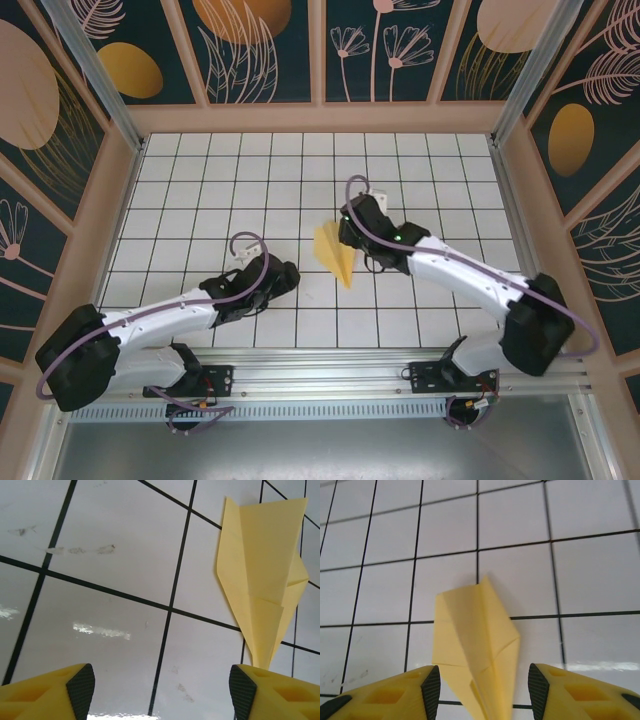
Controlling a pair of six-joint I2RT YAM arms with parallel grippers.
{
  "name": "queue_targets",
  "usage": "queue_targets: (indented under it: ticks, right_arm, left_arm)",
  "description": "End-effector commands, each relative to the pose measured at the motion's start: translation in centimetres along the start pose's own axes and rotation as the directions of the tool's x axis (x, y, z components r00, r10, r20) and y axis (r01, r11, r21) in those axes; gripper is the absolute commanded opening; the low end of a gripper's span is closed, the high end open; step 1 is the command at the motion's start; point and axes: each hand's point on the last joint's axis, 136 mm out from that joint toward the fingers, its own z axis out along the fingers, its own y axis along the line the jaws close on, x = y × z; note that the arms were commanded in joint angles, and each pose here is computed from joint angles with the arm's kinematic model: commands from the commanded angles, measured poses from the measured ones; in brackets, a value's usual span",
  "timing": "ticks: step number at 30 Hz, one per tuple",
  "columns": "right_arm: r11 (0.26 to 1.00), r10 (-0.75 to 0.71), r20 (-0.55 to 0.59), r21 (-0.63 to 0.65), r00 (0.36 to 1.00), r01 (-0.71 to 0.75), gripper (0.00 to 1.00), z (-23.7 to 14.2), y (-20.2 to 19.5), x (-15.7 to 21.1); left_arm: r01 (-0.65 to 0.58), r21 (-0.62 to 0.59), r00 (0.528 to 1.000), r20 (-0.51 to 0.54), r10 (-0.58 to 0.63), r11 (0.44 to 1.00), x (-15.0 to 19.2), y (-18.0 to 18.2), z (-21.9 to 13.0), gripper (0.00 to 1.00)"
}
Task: Fold a paper plane with a square sheet of paper (pick it up from the middle)
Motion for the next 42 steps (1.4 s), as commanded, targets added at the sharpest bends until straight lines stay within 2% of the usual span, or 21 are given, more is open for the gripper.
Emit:
queue_targets:
  ticks: [1,5,7,8,11,15,18,23,26,29,33,36,39,41,42]
  right_arm:
    - [0.994,0.029,0.184,0.099,0.982,-0.048,0.55,-2.7,-3.8,-2.5]
    - [0.977,0.066,0.318,0.17,0.946,-0.125,0.65,-5.0,-8.7,-3.8]
    - [0.962,0.069,0.349,0.225,0.935,-0.155,0.69,-5.1,-11.6,-3.8]
    - [0.95,0.071,0.361,0.26,0.93,-0.173,0.72,-5.2,-13.2,-3.7]
    - [0.894,0.087,0.395,0.375,0.914,-0.247,0.93,-4.9,-18.4,-3.2]
    - [0.844,-0.017,0.42,0.492,0.908,-0.212,0.94,-4.0,-22.8,-2.7]
    - [0.835,-0.051,0.435,0.512,0.899,-0.201,0.94,-3.0,-24.8,-2.1]
    - [0.918,-0.064,0.49,0.371,0.869,-0.142,0.94,-0.8,-25.3,-1.9]
    - [0.937,-0.063,0.537,0.322,0.841,-0.136,0.94,0.0,-25.7,-1.8]
    - [0.946,-0.067,0.527,0.303,0.847,-0.113,0.92,1.3,-25.5,-3.0]
    - [0.979,-0.081,0.585,0.198,0.807,-0.046,0.92,2.5,-23.5,-5.3]
    - [0.977,-0.145,0.529,0.208,0.836,0.038,0.88,4.4,-23.0,-6.1]
    - [0.981,-0.187,0.603,0.16,0.776,0.112,0.9,3.3,-22.3,-5.6]
    - [0.987,-0.145,0.669,0.154,0.729,0.056,0.91,2.3,-23.6,-4.8]
    - [0.987,-0.138,0.641,0.151,0.755,0.051,0.91,3.0,-23.8,-4.6]
  left_arm:
    - [-0.052,-0.036,0.996,0.077,0.055,0.998,-1.7,0.3,-1.1,0.78]
    - [-0.067,-0.065,0.983,0.168,0.077,0.996,-3.7,0.8,-2.6,0.89]
    - [-0.064,-0.084,0.974,0.214,0.081,0.994,-4.6,1.3,-3.4,0.98]
    - [-0.064,-0.09,0.968,0.237,0.084,0.994,-5.1,1.6,-3.8,0.99]
    - [-0.066,-0.114,0.953,0.288,0.096,0.991,-6.2,2.4,-4.7,0.98]
    - [-0.062,-0.163,0.925,0.362,0.118,0.985,-7.7,4.0,-5.8,0.99]
    - [-0.052,-0.196,0.905,0.405,0.129,0.979,-9.1,5.0,-6.6,0.99]
    - [-0.034,-0.272,0.864,0.475,0.165,0.962,-11.1,7.2,-7.8,0.98]
    - [-0.038,-0.318,0.833,0.514,0.206,0.947,-12.5,7.9,-8.5,0.99]
    - [-0.052,-0.361,0.804,0.538,0.253,0.931,-14.2,8.1,-8.9,0.99]
    - [-0.034,-0.451,0.765,0.562,0.313,0.892,-16.3,9.2,-9.2,0.98]
    - [-0.019,-0.512,0.743,0.568,0.355,0.859,-17.5,10.4,-9.3,0.99]
    - [0.0,-0.532,0.713,0.594,0.373,0.847,-18.4,11.5,-9.5,0.99]
    - [0.008,-0.538,0.693,0.611,0.383,0.843,-19.1,12.0,-9.6,0.99]
    - [0.008,-0.548,0.676,0.619,0.399,0.836,-19.5,12.3,-9.8,0.98]
